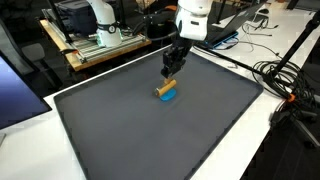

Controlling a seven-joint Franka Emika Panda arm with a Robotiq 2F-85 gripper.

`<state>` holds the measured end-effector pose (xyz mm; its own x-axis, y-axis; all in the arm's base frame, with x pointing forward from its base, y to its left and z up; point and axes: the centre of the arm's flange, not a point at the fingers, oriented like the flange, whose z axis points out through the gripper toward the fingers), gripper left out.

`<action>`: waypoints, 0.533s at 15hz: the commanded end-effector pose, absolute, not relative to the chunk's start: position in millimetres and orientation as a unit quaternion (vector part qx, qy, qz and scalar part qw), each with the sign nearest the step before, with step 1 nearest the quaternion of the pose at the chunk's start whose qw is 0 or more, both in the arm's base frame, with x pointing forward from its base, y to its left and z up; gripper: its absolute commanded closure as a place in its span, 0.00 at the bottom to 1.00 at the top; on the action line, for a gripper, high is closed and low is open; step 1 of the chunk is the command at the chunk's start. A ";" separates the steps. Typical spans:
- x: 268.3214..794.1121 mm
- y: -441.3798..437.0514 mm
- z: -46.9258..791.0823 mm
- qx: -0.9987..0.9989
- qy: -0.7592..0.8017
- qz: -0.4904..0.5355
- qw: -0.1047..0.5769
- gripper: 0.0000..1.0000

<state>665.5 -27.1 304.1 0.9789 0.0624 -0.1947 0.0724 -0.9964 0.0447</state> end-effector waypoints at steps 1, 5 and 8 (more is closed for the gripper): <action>667.0 -34.8 271.7 0.991 0.036 -0.126 0.016 0.79; 670.3 -32.9 279.2 0.995 0.033 -0.094 0.022 0.79; 671.4 -33.1 280.7 0.996 0.033 -0.084 0.021 0.79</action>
